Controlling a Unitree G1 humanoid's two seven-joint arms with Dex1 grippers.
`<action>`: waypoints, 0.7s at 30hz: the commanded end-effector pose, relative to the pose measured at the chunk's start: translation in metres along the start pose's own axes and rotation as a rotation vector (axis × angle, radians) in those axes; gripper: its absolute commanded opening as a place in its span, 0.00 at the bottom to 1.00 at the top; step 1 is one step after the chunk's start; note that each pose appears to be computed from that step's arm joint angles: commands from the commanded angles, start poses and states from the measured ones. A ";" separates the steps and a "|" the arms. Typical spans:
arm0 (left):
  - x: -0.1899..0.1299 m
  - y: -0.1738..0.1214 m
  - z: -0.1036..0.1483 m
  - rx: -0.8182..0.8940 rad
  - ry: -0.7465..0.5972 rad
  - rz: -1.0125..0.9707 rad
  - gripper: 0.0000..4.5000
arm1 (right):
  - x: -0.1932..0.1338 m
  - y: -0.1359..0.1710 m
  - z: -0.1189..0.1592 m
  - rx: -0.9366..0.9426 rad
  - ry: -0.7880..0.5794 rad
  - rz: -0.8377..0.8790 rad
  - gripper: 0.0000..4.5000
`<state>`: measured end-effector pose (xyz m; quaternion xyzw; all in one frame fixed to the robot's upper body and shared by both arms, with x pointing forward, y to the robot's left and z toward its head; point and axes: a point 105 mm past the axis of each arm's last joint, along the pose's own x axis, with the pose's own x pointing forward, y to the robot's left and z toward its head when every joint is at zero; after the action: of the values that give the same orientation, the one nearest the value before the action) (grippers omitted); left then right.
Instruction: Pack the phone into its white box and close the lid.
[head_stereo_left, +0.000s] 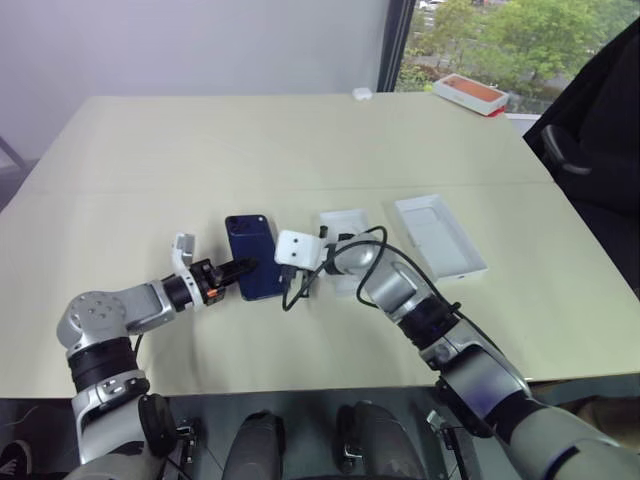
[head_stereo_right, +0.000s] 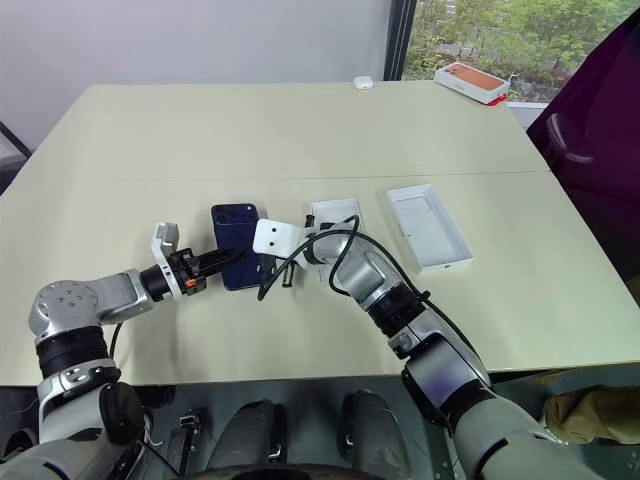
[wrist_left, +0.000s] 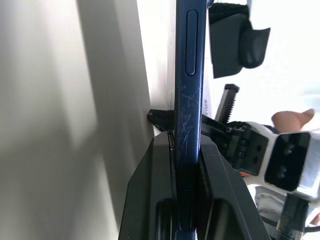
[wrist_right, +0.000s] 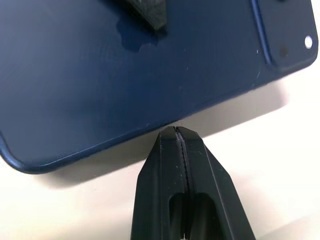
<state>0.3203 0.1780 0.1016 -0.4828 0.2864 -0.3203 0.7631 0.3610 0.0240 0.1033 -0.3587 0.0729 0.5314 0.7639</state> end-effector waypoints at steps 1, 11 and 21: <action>-0.004 0.001 -0.004 -0.045 0.003 -0.032 0.01 | -0.011 -0.012 0.027 0.081 -0.146 -0.033 0.00; -0.018 -0.015 0.007 0.015 -0.086 -0.138 0.01 | -0.065 -0.027 0.043 0.473 -0.404 0.019 0.00; -0.023 -0.023 0.012 -0.108 -0.077 -0.228 0.00 | -0.102 -0.008 0.019 0.452 -0.357 0.104 0.73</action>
<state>0.3098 0.1902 0.1131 -0.5563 0.2501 -0.3486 0.7117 0.3300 -0.0421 0.1607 -0.0626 0.0985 0.5731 0.8111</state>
